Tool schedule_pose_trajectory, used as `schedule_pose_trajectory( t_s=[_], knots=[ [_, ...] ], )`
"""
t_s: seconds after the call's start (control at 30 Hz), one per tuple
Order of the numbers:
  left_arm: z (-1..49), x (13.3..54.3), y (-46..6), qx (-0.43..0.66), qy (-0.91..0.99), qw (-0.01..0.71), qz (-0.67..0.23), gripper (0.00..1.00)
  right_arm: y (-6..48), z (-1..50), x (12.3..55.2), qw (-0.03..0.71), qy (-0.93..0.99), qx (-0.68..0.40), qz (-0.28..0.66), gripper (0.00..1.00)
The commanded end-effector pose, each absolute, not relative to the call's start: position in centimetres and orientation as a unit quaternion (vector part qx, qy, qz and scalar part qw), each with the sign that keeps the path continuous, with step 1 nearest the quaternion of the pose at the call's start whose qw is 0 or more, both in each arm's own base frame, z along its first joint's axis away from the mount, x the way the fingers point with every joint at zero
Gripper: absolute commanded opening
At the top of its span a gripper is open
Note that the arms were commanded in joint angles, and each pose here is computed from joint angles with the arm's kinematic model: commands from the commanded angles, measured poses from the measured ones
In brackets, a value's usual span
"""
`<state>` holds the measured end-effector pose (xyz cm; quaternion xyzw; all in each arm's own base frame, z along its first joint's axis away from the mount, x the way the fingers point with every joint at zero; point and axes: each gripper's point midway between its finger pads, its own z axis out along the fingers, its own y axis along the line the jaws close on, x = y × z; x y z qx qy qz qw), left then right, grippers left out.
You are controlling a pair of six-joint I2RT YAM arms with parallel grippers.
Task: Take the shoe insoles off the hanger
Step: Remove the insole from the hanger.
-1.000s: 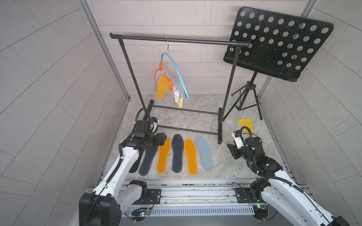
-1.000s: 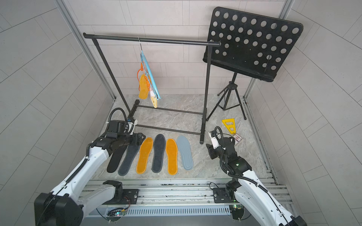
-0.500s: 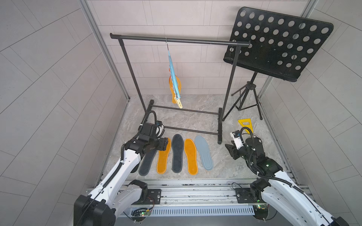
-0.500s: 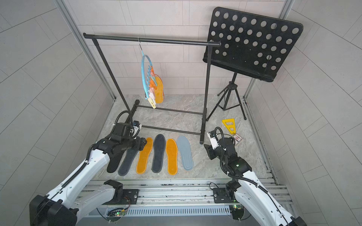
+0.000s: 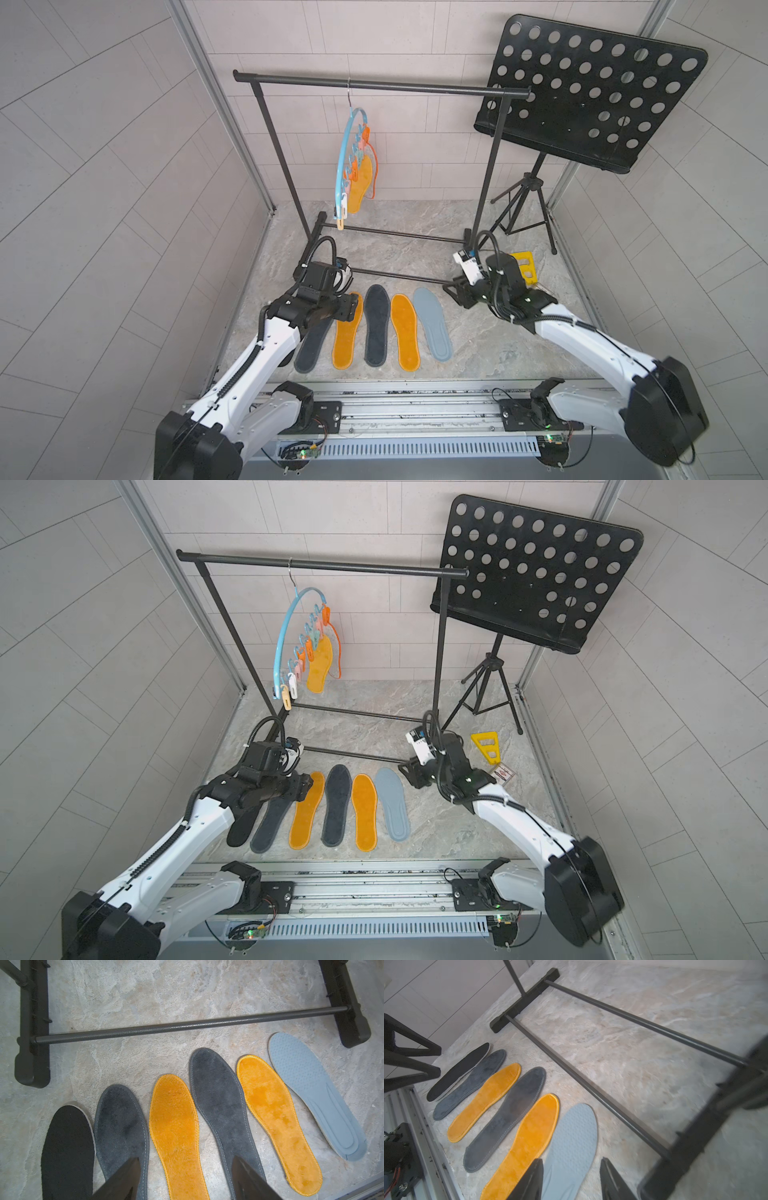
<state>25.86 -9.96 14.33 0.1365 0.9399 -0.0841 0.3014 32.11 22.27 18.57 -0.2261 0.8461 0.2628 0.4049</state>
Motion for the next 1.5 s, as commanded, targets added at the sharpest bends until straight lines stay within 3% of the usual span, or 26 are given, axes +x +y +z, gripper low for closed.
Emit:
schedule_pose_trajectory(
  t_s=[0.0,0.37,0.63,0.73,0.87,1.0,1.17,1.47],
  knots=[
    [14.3,25.8,-9.8,0.143,0.939,0.304,-0.074,0.76,26.2,22.1,36.6,0.440,0.821,-0.238,0.274,0.51],
    [13.5,25.7,-9.9,0.147,0.943,0.289,-0.071,0.76,34.3,29.3,53.5,0.535,0.774,-0.178,0.288,0.60],
    [13.1,25.6,-9.8,0.148,0.946,0.281,-0.064,0.76,37.0,31.5,58.6,0.570,0.744,-0.192,0.290,0.63],
    [12.9,25.6,-9.8,0.150,0.947,0.278,-0.063,0.76,38.0,31.9,60.1,0.583,0.726,-0.189,0.313,0.54],
    [12.9,25.6,-9.8,0.151,0.946,0.278,-0.064,0.76,39.1,32.3,60.8,0.590,0.700,-0.172,0.363,0.22],
    [12.8,25.7,-9.7,0.151,0.947,0.279,-0.060,0.76,40.0,32.4,60.1,0.588,0.689,-0.197,0.376,0.19],
    [12.8,25.7,-9.7,0.151,0.947,0.278,-0.060,0.76,39.6,32.5,60.5,0.592,0.686,-0.194,0.375,0.00],
    [12.7,25.8,-9.9,0.152,0.946,0.278,-0.065,0.76,39.5,33.6,59.5,0.579,0.681,-0.209,0.397,0.00]
  ],
)
